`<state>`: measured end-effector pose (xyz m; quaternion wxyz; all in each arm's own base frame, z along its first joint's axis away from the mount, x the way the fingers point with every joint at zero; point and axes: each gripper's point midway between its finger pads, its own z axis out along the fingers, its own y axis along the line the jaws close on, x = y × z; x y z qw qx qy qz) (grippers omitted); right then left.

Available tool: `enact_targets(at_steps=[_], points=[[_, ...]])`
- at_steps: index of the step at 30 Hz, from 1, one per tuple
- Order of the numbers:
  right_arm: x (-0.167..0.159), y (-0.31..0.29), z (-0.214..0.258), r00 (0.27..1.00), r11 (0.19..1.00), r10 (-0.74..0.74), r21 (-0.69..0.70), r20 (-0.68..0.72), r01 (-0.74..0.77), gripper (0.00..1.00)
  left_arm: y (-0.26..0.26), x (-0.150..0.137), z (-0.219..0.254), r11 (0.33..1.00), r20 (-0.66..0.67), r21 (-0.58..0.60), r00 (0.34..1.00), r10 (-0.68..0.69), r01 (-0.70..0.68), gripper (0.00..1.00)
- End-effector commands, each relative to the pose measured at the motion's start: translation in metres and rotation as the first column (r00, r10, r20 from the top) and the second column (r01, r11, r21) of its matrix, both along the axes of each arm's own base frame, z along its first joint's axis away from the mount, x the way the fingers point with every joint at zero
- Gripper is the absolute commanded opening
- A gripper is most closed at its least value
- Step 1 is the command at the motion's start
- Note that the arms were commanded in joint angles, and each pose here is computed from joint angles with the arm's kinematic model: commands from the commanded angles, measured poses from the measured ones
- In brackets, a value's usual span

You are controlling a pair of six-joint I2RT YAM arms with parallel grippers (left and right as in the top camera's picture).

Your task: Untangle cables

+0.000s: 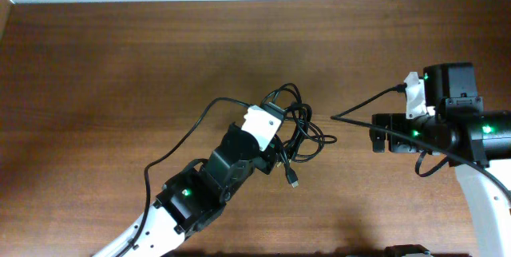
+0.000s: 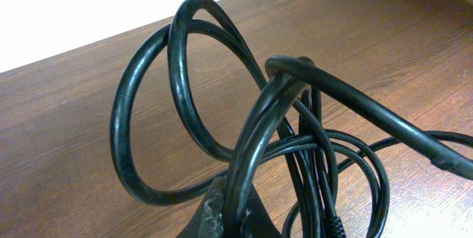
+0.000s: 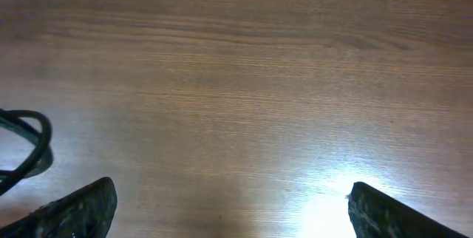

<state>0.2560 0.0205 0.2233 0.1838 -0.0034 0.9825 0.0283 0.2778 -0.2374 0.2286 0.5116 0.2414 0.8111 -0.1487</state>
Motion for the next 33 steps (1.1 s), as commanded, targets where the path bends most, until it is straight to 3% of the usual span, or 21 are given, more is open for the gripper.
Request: enact_targets(at_steps=[1, 5, 7, 16, 24, 27, 30, 33], points=[[0.002, -0.007, 0.002, 1.000, 0.999, -0.015, -0.038, 0.008, 0.016, 0.99, -0.001, -0.002, 0.011, 0.999, 0.012, -0.040, 1.000, -0.005, 0.006, 0.00], [0.002, -0.007, 0.002, 1.000, 0.999, -0.015, -0.038, 0.008, 0.016, 0.99, -0.008, 0.003, 0.028, 0.995, 0.066, -0.097, 0.998, -0.005, 0.011, 0.00], [0.002, -0.007, 0.002, 1.000, 0.999, -0.015, -0.038, 0.008, 0.016, 0.99, -0.018, -0.003, 0.030, 0.990, 0.057, -0.121, 0.996, -0.071, 0.077, 0.00], [0.002, -0.007, 0.002, 1.000, 0.999, -0.015, -0.038, 0.008, 0.016, 0.99, -0.014, -0.013, 0.032, 0.990, 0.074, -0.072, 0.991, -0.115, 0.120, 0.00], [0.002, -0.007, 0.002, 1.000, 0.999, -0.015, -0.038, 0.008, 0.016, 0.99, 0.007, -0.035, 0.009, 0.992, -0.036, 0.011, 0.991, -0.127, 0.127, 0.00], [0.002, -0.007, 0.002, 1.000, 0.999, -0.015, -0.038, 0.008, 0.016, 0.99, 0.026, -0.053, -0.029, 0.983, -0.176, 0.128, 0.978, -0.110, 0.133, 0.00], [0.002, -0.007, 0.002, 1.000, 0.999, -0.015, -0.038, 0.008, 0.016, 0.99, 0.019, -0.044, -0.012, 0.989, -0.110, 0.080, 0.988, -0.112, 0.121, 0.00], [0.002, -0.007, 0.002, 1.000, 0.999, -0.015, -0.038, 0.008, 0.016, 0.99, -0.004, -0.037, 0.024, 0.983, 0.006, -0.049, 0.985, -0.174, 0.175, 0.00]])
